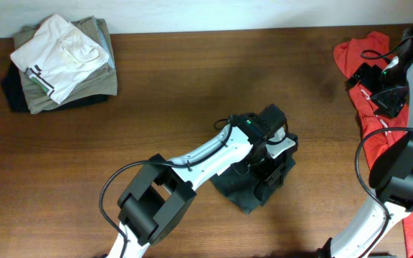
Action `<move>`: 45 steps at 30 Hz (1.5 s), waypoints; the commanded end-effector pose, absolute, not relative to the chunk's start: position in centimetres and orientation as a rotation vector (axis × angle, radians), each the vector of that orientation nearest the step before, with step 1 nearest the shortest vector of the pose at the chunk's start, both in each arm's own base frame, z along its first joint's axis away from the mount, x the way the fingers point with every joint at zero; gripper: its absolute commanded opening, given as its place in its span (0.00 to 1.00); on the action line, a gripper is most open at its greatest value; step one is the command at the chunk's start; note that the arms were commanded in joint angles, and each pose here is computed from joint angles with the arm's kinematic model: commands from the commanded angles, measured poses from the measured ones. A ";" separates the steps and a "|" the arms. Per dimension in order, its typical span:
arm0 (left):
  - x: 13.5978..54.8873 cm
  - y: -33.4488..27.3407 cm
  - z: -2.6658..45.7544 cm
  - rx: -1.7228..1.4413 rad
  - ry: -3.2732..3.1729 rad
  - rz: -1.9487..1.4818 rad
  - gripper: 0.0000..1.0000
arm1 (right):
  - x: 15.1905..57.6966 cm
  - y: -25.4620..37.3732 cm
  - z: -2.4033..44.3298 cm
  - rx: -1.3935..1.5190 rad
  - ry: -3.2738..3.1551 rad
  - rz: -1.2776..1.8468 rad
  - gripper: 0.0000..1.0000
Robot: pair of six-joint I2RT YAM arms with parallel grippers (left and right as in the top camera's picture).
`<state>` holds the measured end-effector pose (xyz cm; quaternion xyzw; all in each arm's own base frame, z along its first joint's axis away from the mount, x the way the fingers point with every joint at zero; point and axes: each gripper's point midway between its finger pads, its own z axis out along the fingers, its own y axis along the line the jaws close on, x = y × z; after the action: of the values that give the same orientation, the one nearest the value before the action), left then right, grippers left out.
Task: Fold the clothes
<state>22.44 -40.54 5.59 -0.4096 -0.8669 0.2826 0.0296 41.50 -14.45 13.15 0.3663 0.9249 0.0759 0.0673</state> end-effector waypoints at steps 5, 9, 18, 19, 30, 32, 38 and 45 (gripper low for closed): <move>17.2 -43.0 13.0 -1.361 -2.286 1.366 0.64 | 41.6 -15.0 14.4 1.097 2.754 0.206 0.99; 24.3 -36.3 18.2 -1.295 -2.636 1.287 0.65 | 41.6 -14.9 14.4 1.097 2.754 0.207 0.99; 20.8 -30.4 8.3 -0.938 -2.640 0.922 0.52 | 41.6 -14.9 14.4 1.097 2.754 0.207 0.99; 20.1 -31.0 7.6 -0.939 -2.619 0.966 0.38 | 41.6 -14.9 14.4 1.097 2.754 0.207 0.99; 17.5 -36.4 6.1 -0.943 -2.476 1.170 0.00 | 41.6 -14.9 14.4 1.097 2.754 0.207 0.99; 15.2 -36.8 5.0 -0.912 -2.431 1.098 0.01 | 41.6 -14.9 14.4 1.097 2.754 0.207 0.99; 14.2 -38.6 7.7 -0.925 -2.250 1.295 0.00 | 41.6 -14.9 14.4 1.097 2.754 0.207 0.99; 29.3 -38.0 15.9 -1.161 -2.957 1.148 0.01 | 41.6 -14.9 14.4 1.097 2.754 0.207 0.98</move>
<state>23.82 -38.89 14.52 -0.3596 -0.8484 0.3882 -0.0088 41.50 -14.45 13.15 0.3665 0.9249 0.0759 0.0673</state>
